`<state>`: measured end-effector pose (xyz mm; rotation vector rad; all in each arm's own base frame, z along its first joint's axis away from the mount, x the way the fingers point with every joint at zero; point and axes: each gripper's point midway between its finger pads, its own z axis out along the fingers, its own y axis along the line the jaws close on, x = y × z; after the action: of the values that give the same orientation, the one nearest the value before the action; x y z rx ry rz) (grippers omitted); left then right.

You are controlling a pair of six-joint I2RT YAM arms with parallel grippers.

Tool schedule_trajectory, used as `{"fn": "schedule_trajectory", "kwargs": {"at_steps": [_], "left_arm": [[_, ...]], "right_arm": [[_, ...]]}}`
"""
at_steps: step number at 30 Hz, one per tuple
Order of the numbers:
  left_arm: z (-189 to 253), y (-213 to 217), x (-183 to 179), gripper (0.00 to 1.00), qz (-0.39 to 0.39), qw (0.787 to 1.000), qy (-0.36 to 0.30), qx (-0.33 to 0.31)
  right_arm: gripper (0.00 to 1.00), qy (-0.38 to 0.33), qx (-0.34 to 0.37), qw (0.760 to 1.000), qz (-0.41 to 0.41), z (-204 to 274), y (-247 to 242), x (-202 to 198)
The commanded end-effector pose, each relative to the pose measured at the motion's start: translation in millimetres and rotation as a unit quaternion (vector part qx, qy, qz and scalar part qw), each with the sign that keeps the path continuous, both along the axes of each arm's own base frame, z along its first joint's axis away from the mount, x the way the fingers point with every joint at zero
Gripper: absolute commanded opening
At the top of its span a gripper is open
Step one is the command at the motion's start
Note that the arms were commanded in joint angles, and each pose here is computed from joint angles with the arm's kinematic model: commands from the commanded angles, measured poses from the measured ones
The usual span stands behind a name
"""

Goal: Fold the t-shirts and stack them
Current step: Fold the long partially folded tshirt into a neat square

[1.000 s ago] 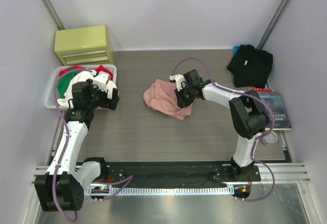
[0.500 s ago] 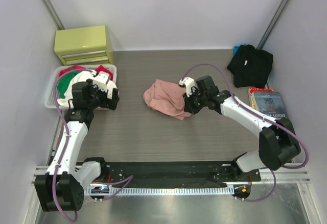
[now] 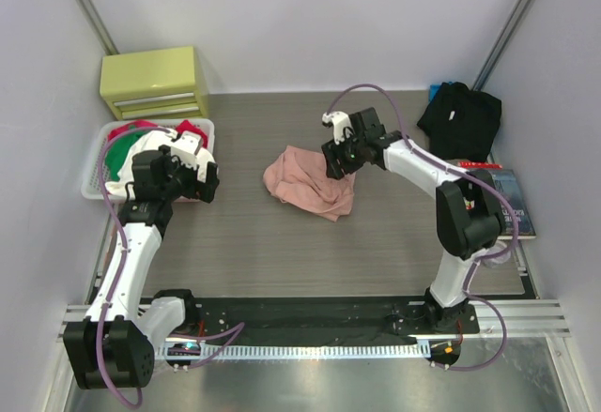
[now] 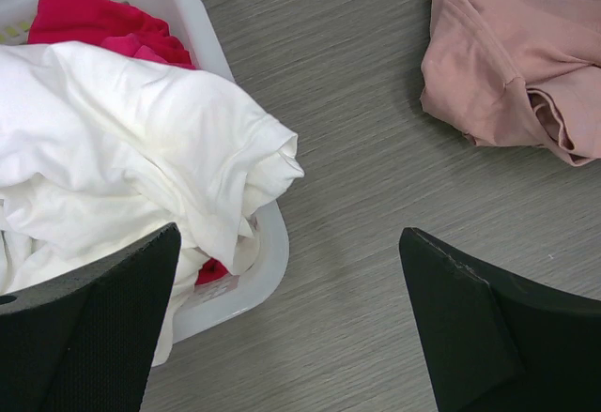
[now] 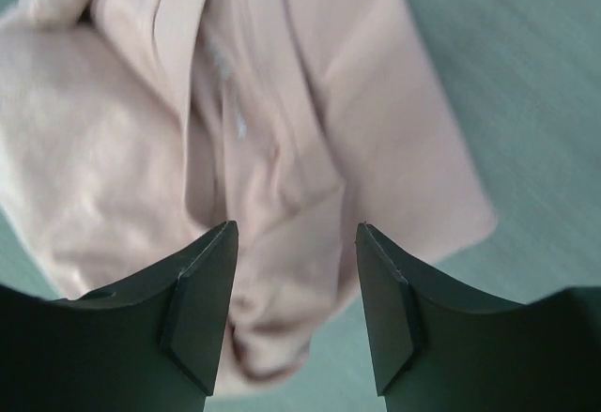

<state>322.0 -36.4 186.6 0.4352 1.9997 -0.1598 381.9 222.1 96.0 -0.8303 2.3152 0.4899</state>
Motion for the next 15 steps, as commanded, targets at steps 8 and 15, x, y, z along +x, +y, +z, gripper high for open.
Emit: {"fn": "schedule_trajectory", "kwargs": {"at_steps": [8,15], "left_arm": [[16,3,3,1.0,0.001,1.0,-0.026,0.009],[14,2,4,1.0,-0.002,1.0,-0.024,0.009]], "right_arm": [[0.58,-0.015,-0.018,1.0,-0.012,1,3,52],[0.56,0.006,-0.02,1.0,-0.016,-5,-12,33]]}}
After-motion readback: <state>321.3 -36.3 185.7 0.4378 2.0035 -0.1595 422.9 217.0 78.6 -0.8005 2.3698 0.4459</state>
